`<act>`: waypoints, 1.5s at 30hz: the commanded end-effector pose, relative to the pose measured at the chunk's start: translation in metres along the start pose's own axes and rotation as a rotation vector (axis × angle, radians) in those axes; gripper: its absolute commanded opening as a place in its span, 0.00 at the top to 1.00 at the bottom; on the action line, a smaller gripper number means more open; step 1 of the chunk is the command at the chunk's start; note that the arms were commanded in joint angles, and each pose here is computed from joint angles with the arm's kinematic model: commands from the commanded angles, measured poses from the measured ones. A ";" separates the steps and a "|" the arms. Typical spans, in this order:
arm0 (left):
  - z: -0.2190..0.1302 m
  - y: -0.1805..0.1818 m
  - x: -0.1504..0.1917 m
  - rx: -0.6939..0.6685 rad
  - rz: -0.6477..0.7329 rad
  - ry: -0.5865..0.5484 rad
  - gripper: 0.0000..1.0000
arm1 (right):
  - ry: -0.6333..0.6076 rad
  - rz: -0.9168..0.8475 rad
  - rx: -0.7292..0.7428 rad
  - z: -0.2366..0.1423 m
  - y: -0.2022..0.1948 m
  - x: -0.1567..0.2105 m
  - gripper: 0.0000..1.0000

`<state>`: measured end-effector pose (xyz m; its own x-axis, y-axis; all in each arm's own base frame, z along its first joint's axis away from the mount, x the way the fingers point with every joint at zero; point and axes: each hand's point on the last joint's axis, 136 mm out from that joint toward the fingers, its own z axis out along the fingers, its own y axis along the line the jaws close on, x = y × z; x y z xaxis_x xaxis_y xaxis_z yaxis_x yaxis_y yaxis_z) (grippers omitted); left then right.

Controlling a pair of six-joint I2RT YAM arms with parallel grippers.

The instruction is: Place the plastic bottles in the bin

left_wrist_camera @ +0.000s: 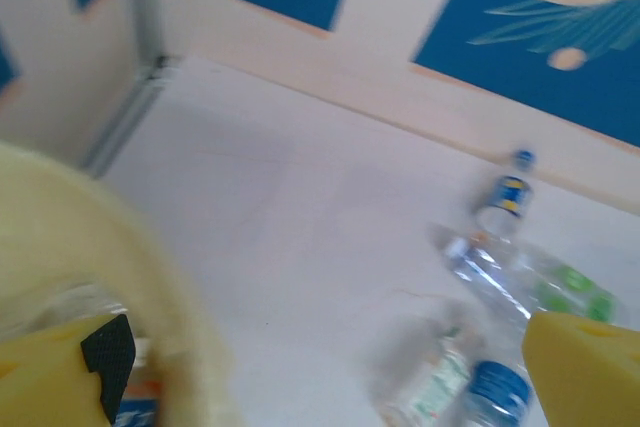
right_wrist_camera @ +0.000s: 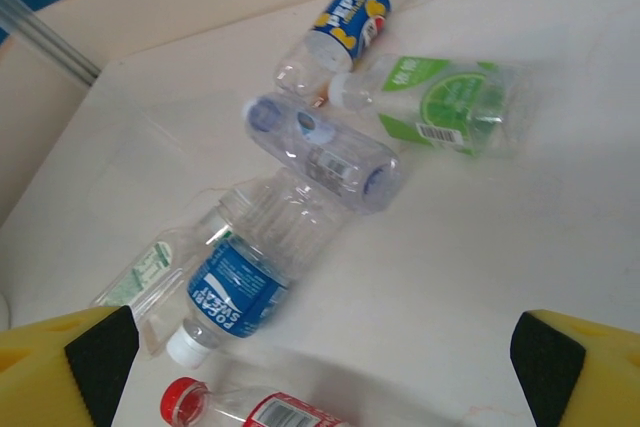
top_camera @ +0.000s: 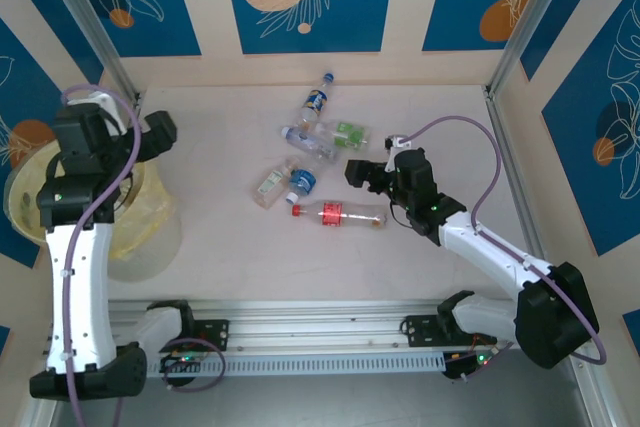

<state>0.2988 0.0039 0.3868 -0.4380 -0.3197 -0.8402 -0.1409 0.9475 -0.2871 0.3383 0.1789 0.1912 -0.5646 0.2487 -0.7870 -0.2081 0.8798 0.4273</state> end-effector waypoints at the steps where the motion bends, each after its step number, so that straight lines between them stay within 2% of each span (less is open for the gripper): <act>1: 0.006 -0.048 -0.001 0.148 0.045 -0.012 0.00 | -0.004 0.037 0.047 0.000 -0.007 -0.003 0.02; 7: 0.035 -0.109 0.024 0.271 0.150 0.080 0.00 | 0.016 0.033 0.059 0.001 -0.008 -0.001 0.01; 12: 0.066 -0.147 0.063 0.290 0.282 0.192 0.00 | 0.028 0.031 0.083 -0.002 -0.012 0.002 0.00; 16: 0.090 -0.162 0.092 0.281 0.368 0.285 0.00 | 0.027 0.030 0.109 -0.006 -0.018 0.004 0.01; 26: 0.157 -0.157 0.170 0.242 0.522 0.521 0.00 | 0.007 0.026 0.123 -0.017 -0.024 0.002 0.00; 32: 0.180 -0.138 0.228 0.207 0.637 0.761 0.00 | 0.007 0.034 0.124 -0.019 -0.024 0.002 0.00; 39: 0.219 -0.117 0.266 0.139 0.767 0.840 0.04 | 0.012 0.040 0.121 -0.020 -0.024 0.003 0.00; 45: 0.239 -0.109 0.284 0.150 0.805 0.870 0.15 | 0.014 0.039 0.133 -0.023 -0.027 0.005 0.00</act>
<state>0.3914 -0.1927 0.0676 -0.8401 0.4987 -0.2134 0.4977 0.8651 0.0623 0.3247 0.1552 0.1824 -0.5975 0.2576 -0.7593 -0.1028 0.9146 0.3911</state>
